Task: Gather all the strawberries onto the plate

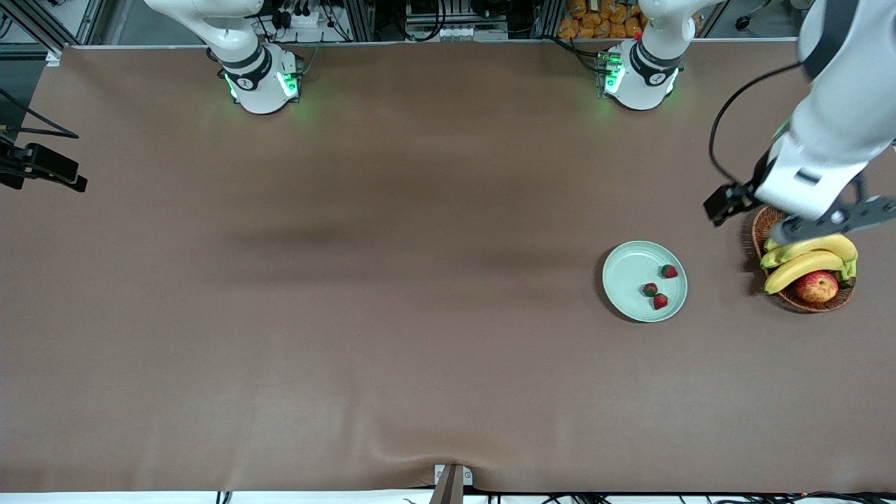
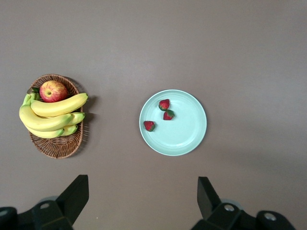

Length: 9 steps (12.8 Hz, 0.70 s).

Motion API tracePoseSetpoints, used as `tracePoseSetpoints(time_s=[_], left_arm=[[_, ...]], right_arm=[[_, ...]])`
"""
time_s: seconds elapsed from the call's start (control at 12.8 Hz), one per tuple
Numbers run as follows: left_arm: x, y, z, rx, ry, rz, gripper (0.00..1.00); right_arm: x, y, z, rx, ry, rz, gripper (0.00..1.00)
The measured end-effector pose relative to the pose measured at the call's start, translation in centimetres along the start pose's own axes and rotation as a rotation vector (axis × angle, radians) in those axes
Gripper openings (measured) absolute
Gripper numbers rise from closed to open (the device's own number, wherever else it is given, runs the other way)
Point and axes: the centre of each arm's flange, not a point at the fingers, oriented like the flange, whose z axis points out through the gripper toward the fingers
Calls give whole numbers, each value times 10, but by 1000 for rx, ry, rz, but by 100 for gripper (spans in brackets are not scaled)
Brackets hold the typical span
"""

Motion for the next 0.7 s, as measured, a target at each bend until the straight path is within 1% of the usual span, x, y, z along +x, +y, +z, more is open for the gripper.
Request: tracePoseSetpoints(time_s=[0.16, 0.23, 0.39, 0.55, 0.7], left_arm=[[-12, -4, -23, -22, 15, 3, 100], [-16, -12, -32, -43, 15, 7, 100], [-18, -44, -45, -98, 12, 26, 100], [-18, -80, -46, -137, -17, 36, 100], [-19, -94, -37, -148, -60, 42, 100]], right_arm=[[-1, -12, 1, -4, -10, -20, 100], [-2, -15, 2, -4, -25, -24, 100], [-4, -15, 5, -4, -47, -25, 100], [-5, -15, 5, -4, -49, -25, 100], [-5, -15, 5, -4, -49, -25, 100]])
